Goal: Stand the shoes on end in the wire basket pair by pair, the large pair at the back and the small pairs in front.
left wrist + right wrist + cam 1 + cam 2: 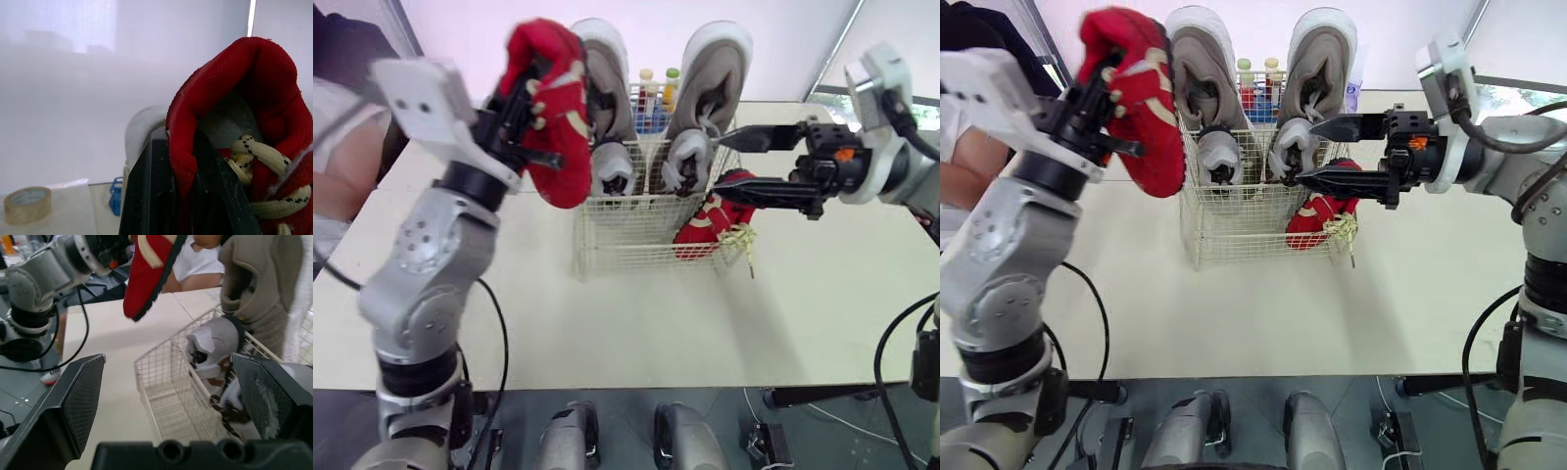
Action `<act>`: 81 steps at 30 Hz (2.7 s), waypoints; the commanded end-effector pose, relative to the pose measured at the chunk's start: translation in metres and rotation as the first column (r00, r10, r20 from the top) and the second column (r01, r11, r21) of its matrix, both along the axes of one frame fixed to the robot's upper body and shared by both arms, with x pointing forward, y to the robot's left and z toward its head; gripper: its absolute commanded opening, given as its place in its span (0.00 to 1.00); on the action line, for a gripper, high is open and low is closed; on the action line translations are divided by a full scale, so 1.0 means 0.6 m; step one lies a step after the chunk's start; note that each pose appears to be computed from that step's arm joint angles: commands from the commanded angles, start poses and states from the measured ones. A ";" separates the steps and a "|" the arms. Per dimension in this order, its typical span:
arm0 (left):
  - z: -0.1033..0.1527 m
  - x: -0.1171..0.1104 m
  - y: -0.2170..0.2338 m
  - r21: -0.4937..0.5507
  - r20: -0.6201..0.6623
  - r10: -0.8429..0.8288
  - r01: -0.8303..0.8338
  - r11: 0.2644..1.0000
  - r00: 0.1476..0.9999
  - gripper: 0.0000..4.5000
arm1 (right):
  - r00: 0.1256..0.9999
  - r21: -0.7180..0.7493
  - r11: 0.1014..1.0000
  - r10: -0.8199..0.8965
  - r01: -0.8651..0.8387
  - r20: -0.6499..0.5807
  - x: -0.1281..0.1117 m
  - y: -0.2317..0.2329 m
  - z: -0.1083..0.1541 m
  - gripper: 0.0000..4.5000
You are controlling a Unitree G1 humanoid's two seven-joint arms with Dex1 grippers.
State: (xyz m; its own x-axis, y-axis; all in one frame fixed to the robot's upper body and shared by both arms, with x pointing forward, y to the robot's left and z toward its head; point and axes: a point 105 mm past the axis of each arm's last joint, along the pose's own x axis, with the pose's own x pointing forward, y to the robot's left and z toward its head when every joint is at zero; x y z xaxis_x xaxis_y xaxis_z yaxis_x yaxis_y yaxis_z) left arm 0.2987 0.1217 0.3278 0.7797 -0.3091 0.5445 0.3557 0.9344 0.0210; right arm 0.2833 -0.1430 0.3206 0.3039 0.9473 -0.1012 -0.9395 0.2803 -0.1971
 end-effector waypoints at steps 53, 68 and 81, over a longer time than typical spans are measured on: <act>-0.063 0.002 -0.105 -0.024 0.136 0.040 -0.037 0.999 0.990 0.01 | 0.995 0.098 0.994 -0.052 0.043 0.090 -0.005 0.012 0.028 1.00; -0.164 0.019 -0.094 0.126 0.061 0.122 -0.129 0.984 0.991 0.01 | 0.994 0.104 0.994 -0.052 0.043 0.093 -0.006 0.011 0.032 1.00; -0.123 0.008 -0.097 0.152 0.225 0.177 -0.214 0.965 0.958 0.01 | 0.995 0.121 0.992 -0.038 0.027 0.093 -0.002 0.017 0.031 1.00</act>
State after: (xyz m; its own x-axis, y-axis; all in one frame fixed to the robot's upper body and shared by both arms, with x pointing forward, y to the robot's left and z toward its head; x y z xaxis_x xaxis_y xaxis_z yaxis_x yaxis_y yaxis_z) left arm 0.3067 0.0694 0.2491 0.7318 -0.2474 0.6350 0.1291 0.9652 0.2273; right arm 0.2881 -0.1319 0.3215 0.3470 0.9378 -0.0047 -0.9210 0.3399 -0.1903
